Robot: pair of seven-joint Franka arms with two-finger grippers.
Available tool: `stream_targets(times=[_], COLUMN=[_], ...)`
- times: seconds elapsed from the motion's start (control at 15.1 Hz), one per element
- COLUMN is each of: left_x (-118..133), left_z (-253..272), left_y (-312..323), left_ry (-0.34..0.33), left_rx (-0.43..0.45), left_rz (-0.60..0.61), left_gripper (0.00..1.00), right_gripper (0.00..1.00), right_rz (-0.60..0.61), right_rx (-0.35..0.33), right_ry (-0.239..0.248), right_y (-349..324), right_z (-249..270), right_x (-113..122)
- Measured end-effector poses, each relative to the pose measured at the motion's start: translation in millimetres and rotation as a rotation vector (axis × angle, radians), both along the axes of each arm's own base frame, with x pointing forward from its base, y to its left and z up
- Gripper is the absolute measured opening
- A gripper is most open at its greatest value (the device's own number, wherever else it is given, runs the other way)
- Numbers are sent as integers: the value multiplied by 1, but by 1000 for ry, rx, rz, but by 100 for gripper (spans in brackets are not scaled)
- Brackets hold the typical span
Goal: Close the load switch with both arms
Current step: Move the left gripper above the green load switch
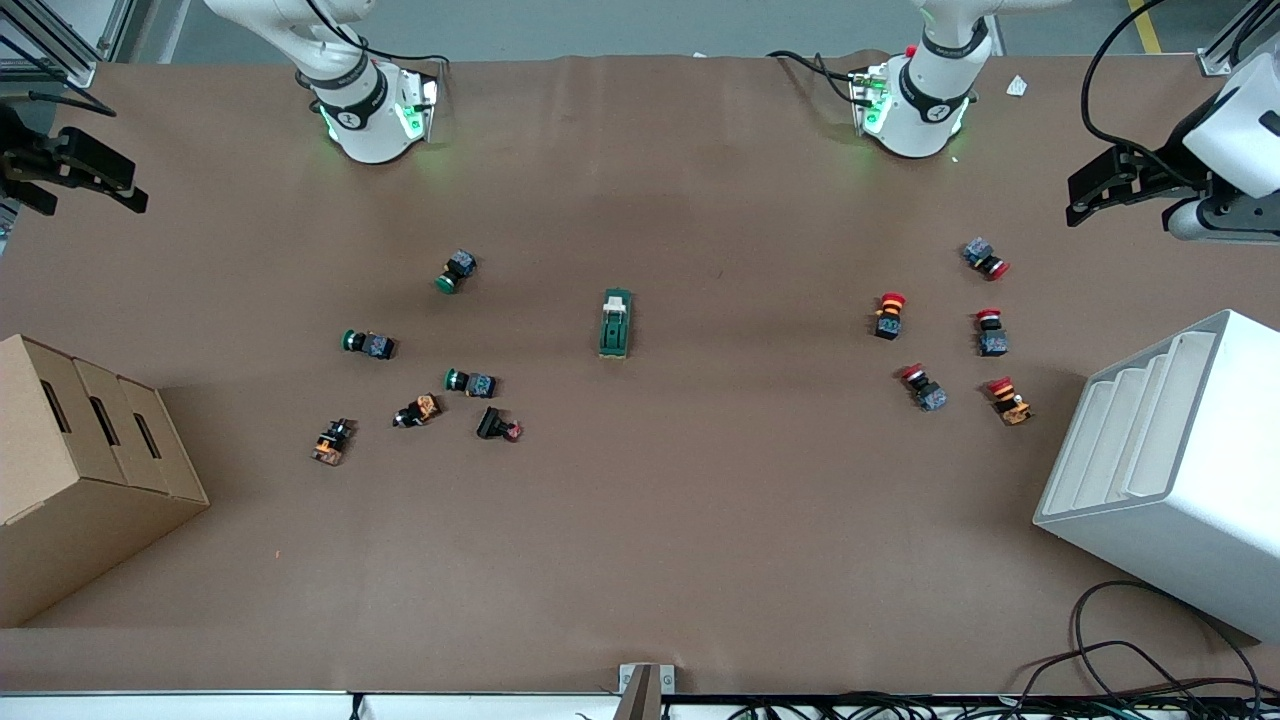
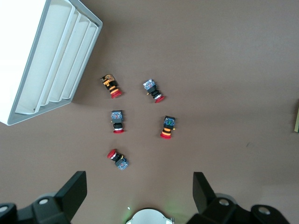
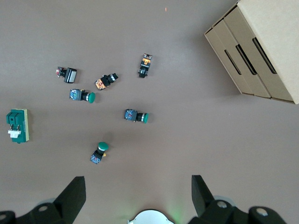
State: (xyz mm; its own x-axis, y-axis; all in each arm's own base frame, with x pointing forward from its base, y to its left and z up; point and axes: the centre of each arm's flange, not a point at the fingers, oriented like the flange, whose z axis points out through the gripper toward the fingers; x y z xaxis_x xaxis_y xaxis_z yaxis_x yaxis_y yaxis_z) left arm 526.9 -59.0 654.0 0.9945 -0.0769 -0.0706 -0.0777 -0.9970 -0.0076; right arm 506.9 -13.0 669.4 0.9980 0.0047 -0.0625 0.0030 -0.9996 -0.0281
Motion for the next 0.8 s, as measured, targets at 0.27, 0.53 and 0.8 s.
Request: stream_targets(times=[0.27, 0.53, 0.8], left_x=[0, -2, -13], left_z=[3, 5, -15], left_y=[1, -17, -123], left_ry=[-7, -11, 19], left_rx=[-1, -7, -13], left_rz=[2, -25, -45], left_gripper=[100, 100, 100], right_gripper=[100, 100, 100], right_rz=[0, 0, -11], right_rx=[0, 0, -1], right_ry=[0, -2, 34], right_y=[0, 0, -6], right_z=[0, 0, -20], right_x=[0, 0, 13])
